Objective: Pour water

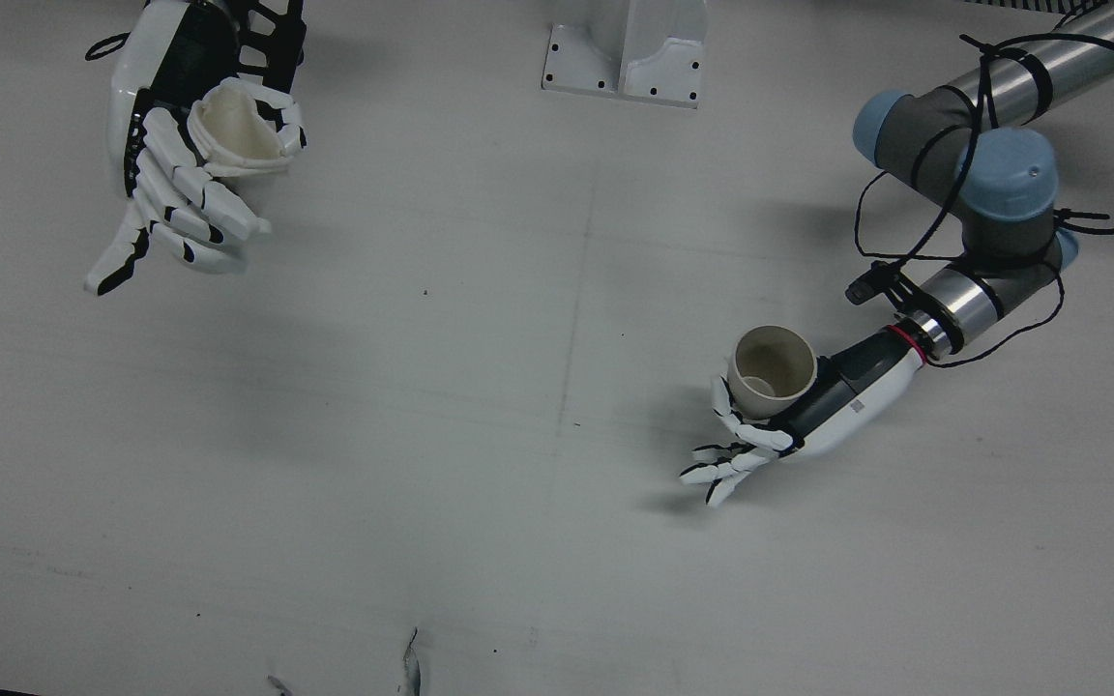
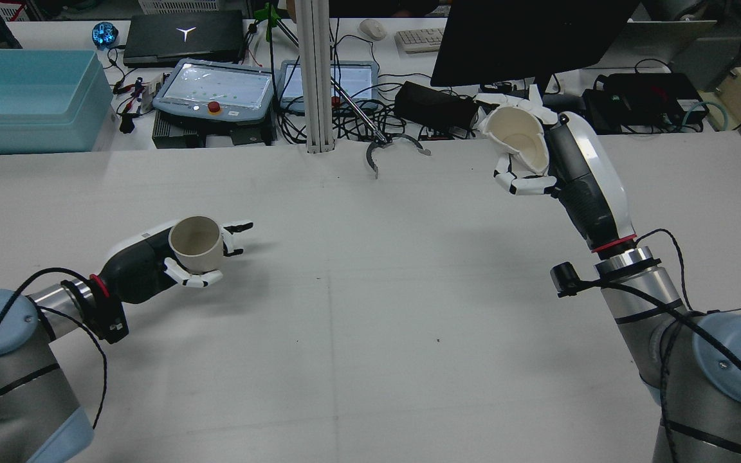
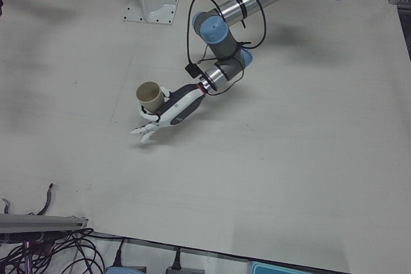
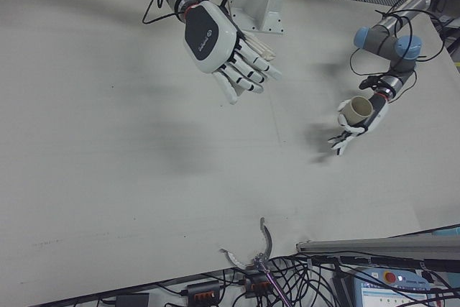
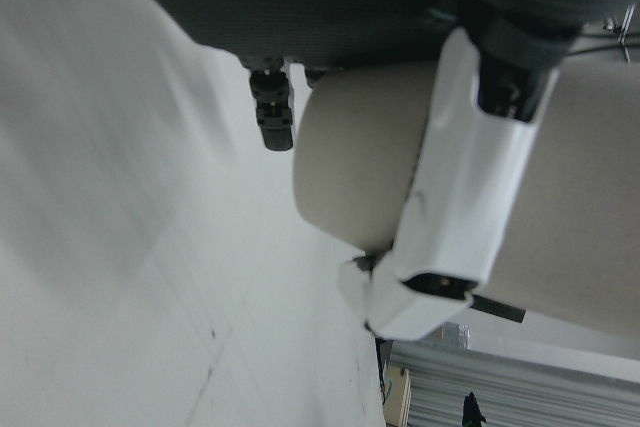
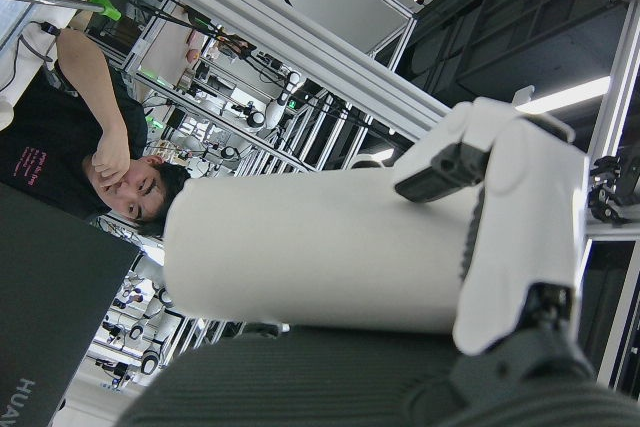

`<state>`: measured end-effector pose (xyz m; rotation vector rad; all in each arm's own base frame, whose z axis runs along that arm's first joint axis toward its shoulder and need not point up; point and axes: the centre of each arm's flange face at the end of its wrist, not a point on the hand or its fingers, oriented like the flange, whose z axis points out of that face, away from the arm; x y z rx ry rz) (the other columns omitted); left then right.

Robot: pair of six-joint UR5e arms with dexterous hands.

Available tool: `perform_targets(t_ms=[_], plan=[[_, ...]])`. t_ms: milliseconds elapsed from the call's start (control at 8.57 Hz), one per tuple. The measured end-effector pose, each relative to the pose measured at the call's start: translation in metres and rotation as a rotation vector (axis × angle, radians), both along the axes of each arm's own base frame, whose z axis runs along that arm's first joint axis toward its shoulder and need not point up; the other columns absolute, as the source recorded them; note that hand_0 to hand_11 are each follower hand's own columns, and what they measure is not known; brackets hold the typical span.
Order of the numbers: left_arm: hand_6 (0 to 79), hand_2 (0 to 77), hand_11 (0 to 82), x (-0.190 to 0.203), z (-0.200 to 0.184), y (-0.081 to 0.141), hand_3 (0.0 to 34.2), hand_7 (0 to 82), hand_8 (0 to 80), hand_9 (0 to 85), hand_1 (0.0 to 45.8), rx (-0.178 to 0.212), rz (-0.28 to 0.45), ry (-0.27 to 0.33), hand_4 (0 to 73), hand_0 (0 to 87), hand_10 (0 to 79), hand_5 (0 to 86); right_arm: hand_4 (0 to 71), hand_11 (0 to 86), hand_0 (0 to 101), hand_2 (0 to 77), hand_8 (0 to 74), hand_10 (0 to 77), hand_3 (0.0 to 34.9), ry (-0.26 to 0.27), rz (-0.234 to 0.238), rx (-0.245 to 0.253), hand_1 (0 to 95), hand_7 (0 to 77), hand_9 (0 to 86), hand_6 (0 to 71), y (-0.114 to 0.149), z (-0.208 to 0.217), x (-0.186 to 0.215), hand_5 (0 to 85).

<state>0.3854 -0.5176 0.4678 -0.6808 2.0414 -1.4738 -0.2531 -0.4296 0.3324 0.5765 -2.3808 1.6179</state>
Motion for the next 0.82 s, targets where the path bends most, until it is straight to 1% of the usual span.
perform_targets(t_ms=[117, 233, 350, 467, 583, 700, 817], plan=[[14.7, 44.7, 19.1, -0.063, 0.06, -0.01, 0.0, 9.8, 3.3, 0.5, 25.1, -0.034, -0.084, -0.037, 57.8, 80.3, 10.4, 37.6, 27.8, 0.5, 56, 59.5, 25.6, 0.0, 0.0, -0.037, 0.001, -0.013, 27.3, 40.4, 34.4, 37.6, -0.003, 0.011, 0.014, 14.2], [14.7, 44.7, 19.1, -0.131, 0.121, -0.014, 0.0, 10.9, 3.8, 1.1, 25.1, -0.077, -0.178, -0.081, 57.8, 80.2, 10.4, 37.6, 27.8, 0.5, 57, 59.5, 25.6, 0.0, 0.0, -0.066, -0.006, -0.021, 27.3, 40.4, 34.4, 37.6, -0.004, 0.02, 0.022, 14.2], [14.7, 45.3, 19.1, -0.196, 0.172, -0.014, 0.0, 10.4, 3.8, 1.1, 25.1, -0.115, -0.273, -0.114, 57.8, 80.2, 10.4, 37.6, 25.1, 0.5, 56, 59.5, 25.6, 0.0, 0.0, -0.118, -0.025, -0.028, 27.3, 40.4, 33.3, 37.6, -0.003, 0.027, 0.027, 14.2], [12.0, 45.3, 19.1, -0.241, 0.21, -0.003, 0.0, 8.2, 2.2, 0.5, 25.1, -0.145, -0.334, -0.138, 57.8, 80.5, 10.4, 37.6, 19.1, 0.5, 57, 59.5, 24.0, 0.0, 0.0, -0.163, -0.039, -0.042, 27.8, 35.5, 31.1, 30.5, -0.002, 0.039, 0.035, 14.2], [12.0, 45.3, 19.1, -0.268, 0.248, 0.012, 0.0, 8.2, 2.2, 0.5, 25.1, -0.168, -0.367, -0.156, 57.8, 80.6, 10.4, 37.6, 19.1, 0.5, 57, 59.5, 24.0, 0.0, 0.0, -0.181, -0.04, -0.068, 27.8, 35.5, 31.1, 30.5, 0.002, 0.059, 0.049, 14.2], [12.0, 45.3, 19.1, -0.282, 0.285, 0.024, 0.0, 8.2, 2.2, 0.5, 25.1, -0.175, -0.381, -0.159, 57.8, 80.6, 10.4, 37.6, 20.2, 0.5, 57, 59.5, 24.0, 0.0, 0.0, -0.176, -0.037, -0.095, 27.8, 34.9, 31.6, 32.7, 0.007, 0.079, 0.062, 14.7], [12.0, 45.3, 20.2, -0.288, 0.312, 0.032, 0.0, 8.2, 2.2, 0.5, 25.1, -0.171, -0.385, -0.153, 57.8, 80.5, 10.4, 37.6, 21.8, 0.5, 56, 59.5, 25.1, 0.0, 0.0, -0.164, -0.036, -0.117, 27.8, 38.2, 32.7, 32.7, 0.01, 0.095, 0.067, 14.7]])
